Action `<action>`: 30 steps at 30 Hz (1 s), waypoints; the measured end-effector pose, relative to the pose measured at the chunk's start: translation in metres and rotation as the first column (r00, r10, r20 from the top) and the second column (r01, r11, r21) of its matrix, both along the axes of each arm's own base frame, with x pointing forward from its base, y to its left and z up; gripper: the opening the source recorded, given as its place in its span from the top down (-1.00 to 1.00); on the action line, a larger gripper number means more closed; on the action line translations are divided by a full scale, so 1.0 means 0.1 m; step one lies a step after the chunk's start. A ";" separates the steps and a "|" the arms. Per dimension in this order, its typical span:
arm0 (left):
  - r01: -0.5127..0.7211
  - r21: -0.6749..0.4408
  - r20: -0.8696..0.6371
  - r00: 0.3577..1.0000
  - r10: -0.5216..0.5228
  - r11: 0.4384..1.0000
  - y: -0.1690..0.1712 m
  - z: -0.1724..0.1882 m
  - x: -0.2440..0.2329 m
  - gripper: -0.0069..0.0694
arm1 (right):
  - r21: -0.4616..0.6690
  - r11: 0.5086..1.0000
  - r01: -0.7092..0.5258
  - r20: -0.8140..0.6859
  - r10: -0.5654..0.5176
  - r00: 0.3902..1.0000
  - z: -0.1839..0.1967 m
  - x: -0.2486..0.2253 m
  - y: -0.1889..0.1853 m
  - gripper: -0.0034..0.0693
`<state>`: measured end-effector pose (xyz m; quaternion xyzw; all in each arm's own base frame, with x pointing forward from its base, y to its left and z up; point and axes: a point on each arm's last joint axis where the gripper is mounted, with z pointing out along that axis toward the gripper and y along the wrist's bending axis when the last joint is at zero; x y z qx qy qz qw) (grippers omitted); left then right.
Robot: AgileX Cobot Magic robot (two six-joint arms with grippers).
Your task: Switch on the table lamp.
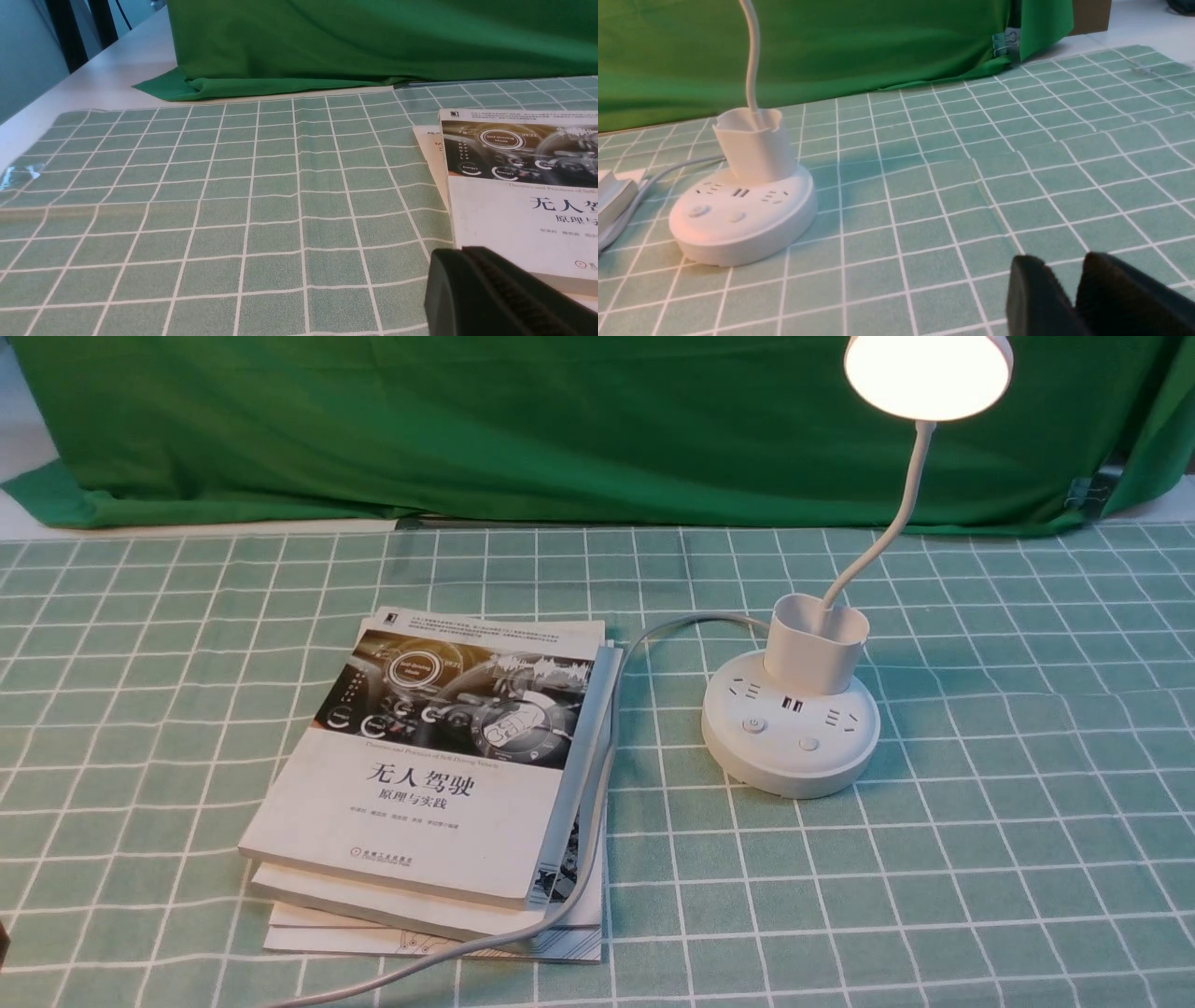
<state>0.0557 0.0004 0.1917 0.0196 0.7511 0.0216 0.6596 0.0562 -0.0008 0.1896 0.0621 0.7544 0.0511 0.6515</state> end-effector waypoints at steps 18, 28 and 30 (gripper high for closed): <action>0.000 0.000 0.000 1.000 0.000 1.000 0.00 0.00 0.00 0.76 | 0.000 1.000 0.000 -0.004 0.000 1.000 0.00 0.00 0.00 0.28; 0.000 0.000 0.000 1.000 0.000 1.000 0.00 0.00 0.00 0.76 | 0.001 1.000 0.000 -0.004 0.000 1.000 0.00 0.00 0.00 0.26; 0.000 0.000 0.000 1.000 0.000 1.000 0.00 0.00 0.00 0.76 | 0.001 1.000 0.000 -0.004 0.000 1.000 0.00 0.00 0.00 0.26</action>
